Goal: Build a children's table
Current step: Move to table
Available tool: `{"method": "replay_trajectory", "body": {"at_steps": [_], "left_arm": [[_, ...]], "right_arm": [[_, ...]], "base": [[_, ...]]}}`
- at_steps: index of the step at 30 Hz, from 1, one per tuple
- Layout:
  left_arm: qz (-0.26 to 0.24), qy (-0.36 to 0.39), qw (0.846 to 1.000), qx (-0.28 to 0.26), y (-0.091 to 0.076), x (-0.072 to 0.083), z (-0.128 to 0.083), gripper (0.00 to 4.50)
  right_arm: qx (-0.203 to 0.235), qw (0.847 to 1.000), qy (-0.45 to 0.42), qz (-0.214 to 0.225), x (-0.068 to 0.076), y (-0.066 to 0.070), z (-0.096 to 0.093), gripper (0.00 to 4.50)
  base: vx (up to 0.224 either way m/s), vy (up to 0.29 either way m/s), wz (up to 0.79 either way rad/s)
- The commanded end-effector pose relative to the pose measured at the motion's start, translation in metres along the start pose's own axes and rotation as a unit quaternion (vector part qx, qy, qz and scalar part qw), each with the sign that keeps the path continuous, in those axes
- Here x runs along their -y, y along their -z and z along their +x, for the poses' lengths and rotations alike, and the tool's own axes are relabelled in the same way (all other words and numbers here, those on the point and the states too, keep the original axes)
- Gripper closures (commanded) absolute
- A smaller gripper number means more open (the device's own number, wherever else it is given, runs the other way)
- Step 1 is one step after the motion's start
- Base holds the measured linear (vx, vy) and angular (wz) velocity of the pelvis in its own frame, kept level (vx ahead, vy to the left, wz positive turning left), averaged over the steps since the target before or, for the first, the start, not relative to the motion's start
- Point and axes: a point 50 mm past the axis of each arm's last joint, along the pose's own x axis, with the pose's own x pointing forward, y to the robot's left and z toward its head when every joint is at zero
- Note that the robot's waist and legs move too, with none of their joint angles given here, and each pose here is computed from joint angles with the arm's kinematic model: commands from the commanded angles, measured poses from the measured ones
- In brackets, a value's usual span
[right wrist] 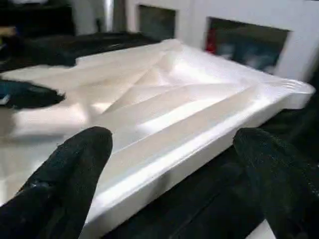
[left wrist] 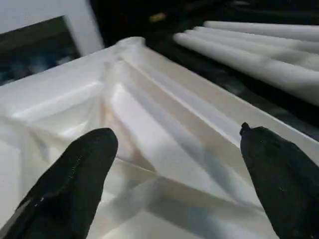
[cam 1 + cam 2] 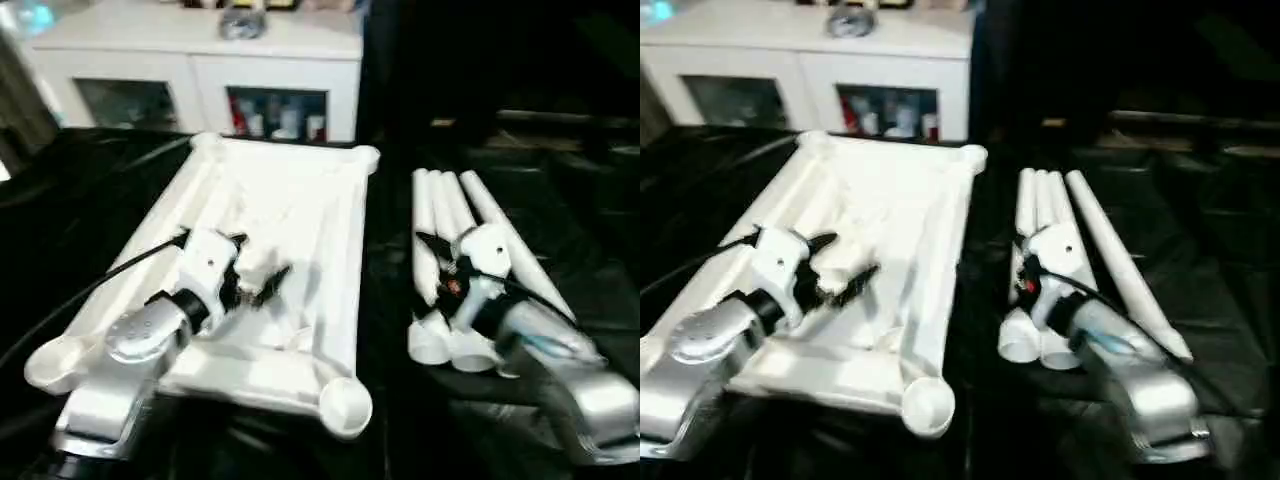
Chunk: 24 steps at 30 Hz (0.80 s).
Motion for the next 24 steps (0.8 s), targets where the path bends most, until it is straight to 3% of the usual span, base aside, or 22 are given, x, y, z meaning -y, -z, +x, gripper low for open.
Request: {"method": "replay_trajectory", "body": {"at_steps": [1, 5, 8, 11, 14, 15, 18, 24], "left_arm": [[0.021, 0.047, 0.999, -0.013, -0.002, -0.006, 0.0, 0.38], [0.037, 0.113, 0.992, -0.051, 0.003, -0.011, -0.002, 0.71], [0.076, 0.177, 0.975, -0.111, 0.015, -0.013, -0.001, 0.84], [0.061, 0.219, 0.96, -0.161, 0.025, -0.014, 0.002, 1.17], [0.051, 0.236, 0.954, -0.177, 0.028, -0.014, 0.003, 1.3], [0.051, 0.268, 0.944, -0.187, 0.03, -0.012, 0.004, 1.44], [0.053, 0.298, 0.933, -0.192, 0.033, -0.011, 0.004, 1.71], [0.052, 0.338, 0.919, -0.195, 0.032, -0.012, -0.001, 2.22]], "right_arm": [[0.003, 0.999, -0.047, -0.013, 0.001, -0.011, -0.002, 0.0], [-0.016, 0.996, -0.082, -0.024, 0.002, -0.012, -0.004, 0.0], [-0.038, 0.992, -0.115, -0.031, 0.001, -0.01, -0.007, 0.0], [-0.051, 0.989, -0.135, -0.035, -0.002, -0.009, -0.008, 0.0], [-0.056, 0.988, -0.142, -0.037, -0.003, -0.008, -0.008, 0.0], [-0.062, 0.986, -0.15, -0.039, -0.005, -0.007, -0.009, 0.0], [-0.068, 0.985, -0.156, -0.037, -0.006, -0.006, -0.011, 0.0], [-0.078, 0.982, -0.166, -0.043, -0.009, -0.004, -0.013, 0.0]], "base": [[-0.066, -0.006, 0.07], [-0.054, 0.003, -0.02], [0.0, 0.0, 0.0], [0.0, 0.0, 0.0], [0.0, 0.0, 0.0], [0.0, 0.0, 0.0], [0.0, 0.0, 0.0], [0.0, 0.0, 0.0]]}}
